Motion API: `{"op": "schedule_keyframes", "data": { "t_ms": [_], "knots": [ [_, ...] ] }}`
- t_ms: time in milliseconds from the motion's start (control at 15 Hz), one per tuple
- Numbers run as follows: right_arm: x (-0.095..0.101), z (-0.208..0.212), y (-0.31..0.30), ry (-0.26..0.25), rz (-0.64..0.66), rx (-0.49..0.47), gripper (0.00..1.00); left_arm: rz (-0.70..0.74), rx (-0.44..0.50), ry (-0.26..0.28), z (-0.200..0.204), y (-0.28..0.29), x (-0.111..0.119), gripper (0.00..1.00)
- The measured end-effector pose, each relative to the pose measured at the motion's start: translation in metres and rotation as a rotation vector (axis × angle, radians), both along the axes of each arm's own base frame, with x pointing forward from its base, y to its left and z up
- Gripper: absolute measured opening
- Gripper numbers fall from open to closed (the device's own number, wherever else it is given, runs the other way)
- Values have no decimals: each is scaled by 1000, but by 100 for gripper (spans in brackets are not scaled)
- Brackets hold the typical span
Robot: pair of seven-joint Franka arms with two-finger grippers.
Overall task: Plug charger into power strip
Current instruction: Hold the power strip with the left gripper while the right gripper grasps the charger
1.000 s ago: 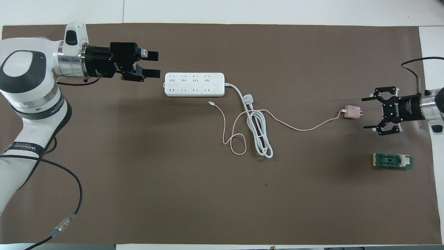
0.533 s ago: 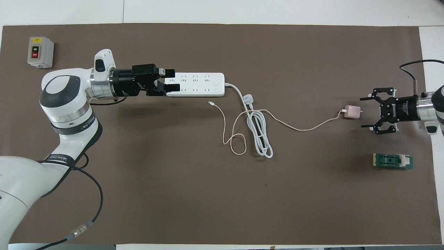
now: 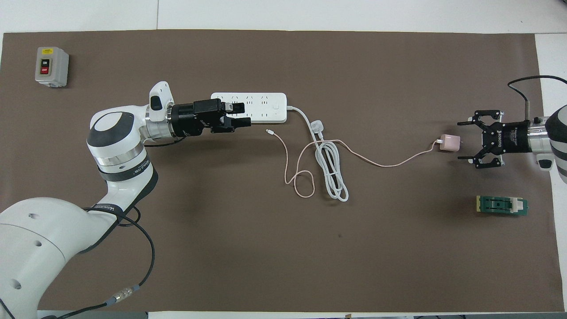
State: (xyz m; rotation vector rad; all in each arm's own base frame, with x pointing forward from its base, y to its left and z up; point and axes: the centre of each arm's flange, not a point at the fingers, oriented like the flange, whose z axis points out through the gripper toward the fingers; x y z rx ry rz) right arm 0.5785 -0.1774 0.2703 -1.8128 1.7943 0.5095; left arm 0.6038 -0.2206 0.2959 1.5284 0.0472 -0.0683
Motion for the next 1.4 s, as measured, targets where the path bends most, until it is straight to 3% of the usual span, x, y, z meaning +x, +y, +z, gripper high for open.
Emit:
{"op": "schedule_keyframes", "data": {
  "t_ms": [1200, 1333, 1400],
  "knots": [
    [-1, -23, 9, -41, 1, 27, 100, 27, 32, -19, -12, 12, -2, 100],
    [-1, -23, 8, -41, -2, 27, 97, 28, 33, -21, -11, 13, -2, 100],
    [-2, -23, 8, -41, -2, 27, 90, 29, 33, -23, -10, 13, -2, 100]
  ]
}}
